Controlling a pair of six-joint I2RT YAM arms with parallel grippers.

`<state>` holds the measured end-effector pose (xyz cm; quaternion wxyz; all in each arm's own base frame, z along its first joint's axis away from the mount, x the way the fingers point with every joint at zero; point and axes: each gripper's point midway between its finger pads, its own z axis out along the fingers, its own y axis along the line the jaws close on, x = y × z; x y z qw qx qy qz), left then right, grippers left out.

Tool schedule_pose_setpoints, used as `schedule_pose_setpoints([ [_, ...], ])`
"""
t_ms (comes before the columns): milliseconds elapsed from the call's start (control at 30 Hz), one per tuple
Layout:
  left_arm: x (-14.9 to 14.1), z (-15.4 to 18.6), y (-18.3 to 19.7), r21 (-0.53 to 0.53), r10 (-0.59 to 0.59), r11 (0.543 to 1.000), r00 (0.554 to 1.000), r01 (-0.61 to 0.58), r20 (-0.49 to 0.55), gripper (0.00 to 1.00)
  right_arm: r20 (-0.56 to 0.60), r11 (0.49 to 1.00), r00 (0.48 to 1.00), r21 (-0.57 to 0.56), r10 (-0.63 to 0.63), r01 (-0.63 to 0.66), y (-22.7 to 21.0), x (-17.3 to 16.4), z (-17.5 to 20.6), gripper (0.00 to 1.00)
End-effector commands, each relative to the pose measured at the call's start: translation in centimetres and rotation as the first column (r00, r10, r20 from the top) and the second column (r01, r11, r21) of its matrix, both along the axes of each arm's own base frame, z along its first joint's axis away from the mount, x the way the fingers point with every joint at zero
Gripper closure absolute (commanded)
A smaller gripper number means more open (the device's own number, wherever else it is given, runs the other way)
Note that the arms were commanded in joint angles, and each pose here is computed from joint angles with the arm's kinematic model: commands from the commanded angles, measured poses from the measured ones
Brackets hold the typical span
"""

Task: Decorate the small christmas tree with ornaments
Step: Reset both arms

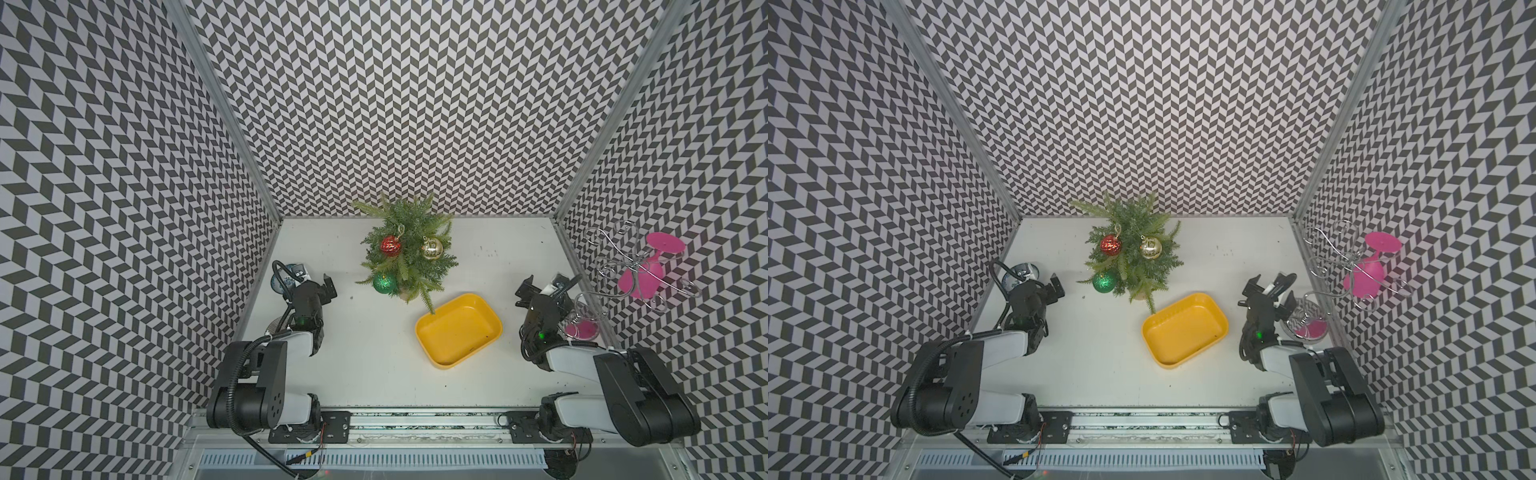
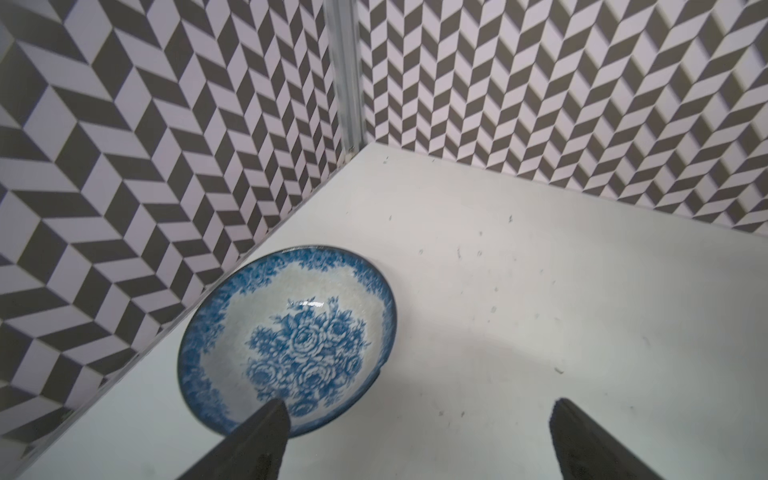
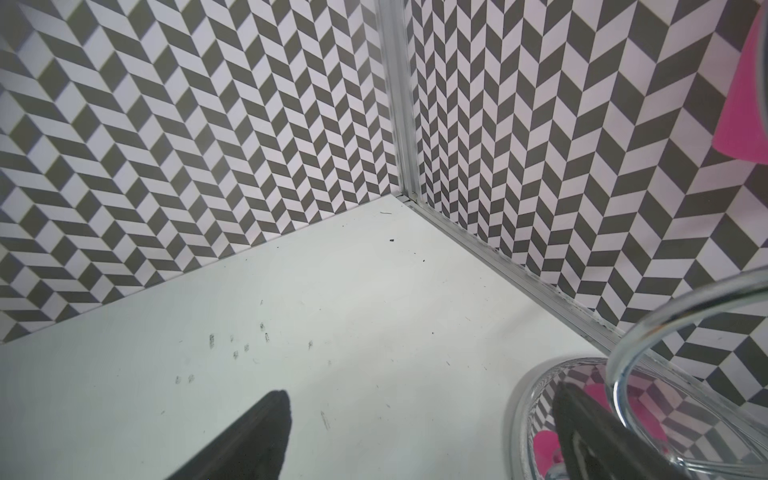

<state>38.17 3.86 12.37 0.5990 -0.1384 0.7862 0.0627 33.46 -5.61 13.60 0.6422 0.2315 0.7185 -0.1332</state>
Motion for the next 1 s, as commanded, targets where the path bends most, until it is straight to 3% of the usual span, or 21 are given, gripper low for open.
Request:
schedule_pose_setpoints([
  [0, 1.2, 2.6, -1.5, 0.054, -0.076, 0.996, 0.991, 0.071, 0.108, 0.02, 0.181, 0.993, 0.977, -0.043, 0.116, -0.11, 1.3, 0.1, 3.7, 0.01],
  [133, -0.2, 3.6, -2.6, 0.129, -0.164, 0.982, 0.961, 0.138, 0.222, 0.01, 0.255, 0.984, 0.952, -0.097, 0.167, -0.146, 1.8, -0.4, 4.3, 0.01],
  [200, -1.1, 3.4, -3.2, 0.17, -0.195, 0.974, 0.942, 0.152, 0.275, 0.01, 0.189, 0.953, 0.938, -0.137, 0.292, -0.269, 3.9, 0.8, 3.4, 0.01],
  [233, -0.7, 2.9, -3.4, 0.179, -0.197, 0.972, 0.947, 0.154, 0.254, 0.01, 0.145, 0.945, 0.938, -0.136, 0.315, -0.296, 4.3, 1.3, 2.5, 0.01],
  [300, 0.3, 2.0, -3.2, 0.129, -0.199, 0.976, 0.964, 0.177, 0.179, 0.01, 0.169, 0.958, 0.947, -0.133, 0.275, -0.255, 3.7, 1.5, 2.6, 0.01],
  [367, -0.2, 2.8, -2.7, 0.144, -0.179, 0.979, 0.954, 0.147, 0.241, 0.01, 0.165, 0.956, 0.946, -0.137, 0.279, -0.258, 3.8, 2.2, 2.5, 0.01],
  [467, 0.1, 2.3, -2.8, 0.133, -0.174, 0.98, 0.964, 0.149, 0.202, 0.01, 0.081, 0.957, 0.957, -0.106, 0.278, -0.269, 4.0, 4.2, 1.8, 0.01],
  [633, -0.2, 2.5, -2.9, 0.146, -0.164, 0.98, 0.963, 0.134, 0.216, 0.01, 0.14, 0.956, 0.95, -0.128, 0.28, -0.263, 3.9, 3.6, 2.6, 0.01],
  [967, 0.1, 2.4, -2.9, 0.135, -0.192, 0.977, 0.959, 0.166, 0.209, 0.01, 0.127, 0.956, 0.951, -0.126, 0.28, -0.265, 3.9, 3.2, 2.0, 0.01],
])
